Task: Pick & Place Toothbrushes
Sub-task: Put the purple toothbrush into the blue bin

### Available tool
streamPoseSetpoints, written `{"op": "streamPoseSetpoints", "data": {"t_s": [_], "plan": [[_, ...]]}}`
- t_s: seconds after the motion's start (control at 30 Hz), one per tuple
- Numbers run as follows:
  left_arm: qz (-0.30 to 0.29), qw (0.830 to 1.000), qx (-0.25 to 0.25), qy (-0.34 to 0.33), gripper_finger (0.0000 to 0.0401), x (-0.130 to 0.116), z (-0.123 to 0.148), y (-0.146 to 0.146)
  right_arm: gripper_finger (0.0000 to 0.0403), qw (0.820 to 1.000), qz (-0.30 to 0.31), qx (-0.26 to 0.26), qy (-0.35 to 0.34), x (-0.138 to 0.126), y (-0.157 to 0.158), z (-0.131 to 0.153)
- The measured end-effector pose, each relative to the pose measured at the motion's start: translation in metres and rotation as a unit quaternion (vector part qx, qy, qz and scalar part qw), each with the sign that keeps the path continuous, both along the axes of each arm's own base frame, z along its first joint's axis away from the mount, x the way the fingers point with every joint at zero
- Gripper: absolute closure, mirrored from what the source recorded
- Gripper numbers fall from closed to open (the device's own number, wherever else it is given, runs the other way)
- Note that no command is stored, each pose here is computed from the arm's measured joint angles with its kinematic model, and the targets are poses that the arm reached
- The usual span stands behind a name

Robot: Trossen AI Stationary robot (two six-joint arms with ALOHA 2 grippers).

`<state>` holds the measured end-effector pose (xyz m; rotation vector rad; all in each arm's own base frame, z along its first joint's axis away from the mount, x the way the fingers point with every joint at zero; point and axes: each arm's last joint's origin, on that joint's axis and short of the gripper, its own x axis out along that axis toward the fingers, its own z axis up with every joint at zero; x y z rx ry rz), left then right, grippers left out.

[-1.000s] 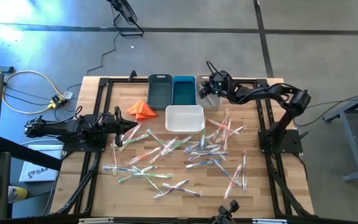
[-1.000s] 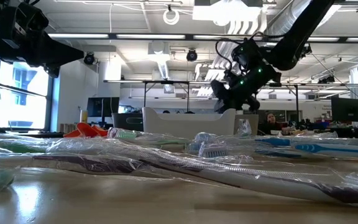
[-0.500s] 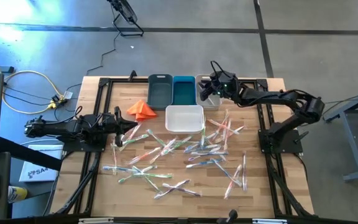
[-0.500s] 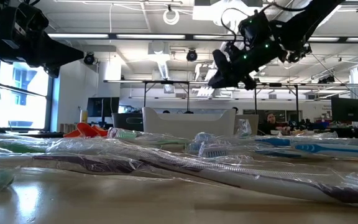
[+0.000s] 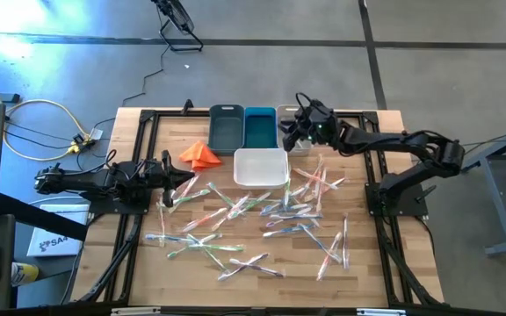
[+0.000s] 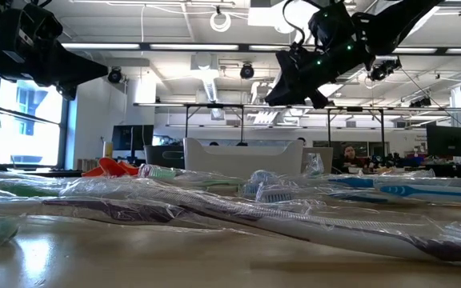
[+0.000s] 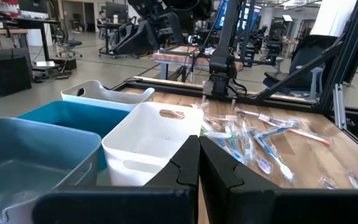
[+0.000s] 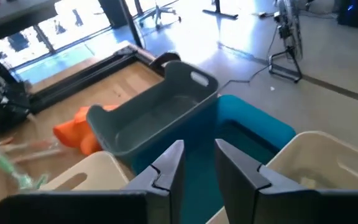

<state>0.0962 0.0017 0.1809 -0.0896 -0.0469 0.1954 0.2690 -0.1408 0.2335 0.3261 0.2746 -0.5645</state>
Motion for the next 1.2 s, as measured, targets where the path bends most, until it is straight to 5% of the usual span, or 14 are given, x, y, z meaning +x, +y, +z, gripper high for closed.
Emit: {"op": "streamPoseSetpoints", "data": {"t_s": [0.63, 0.93, 1.2], "plan": [[0.0, 1.0, 0.0, 0.002, 0.0401, 0.0, 0.0, 0.0, 0.0324, 0.999, 0.03, 0.011, -0.007, 0.002, 0.004, 0.0], [0.0, 1.0, 0.0, 0.005, 0.0401, 0.0, -0.001, 0.0, 0.0324, 0.995, 0.095, 0.005, -0.004, 0.014, 0.031, 0.0], [-0.002, 1.0, 0.001, 0.017, 0.0401, 0.0, -0.003, 0.0, 0.0348, 0.997, 0.075, -0.012, 0.03, 0.009, 0.056, 0.008]]}}
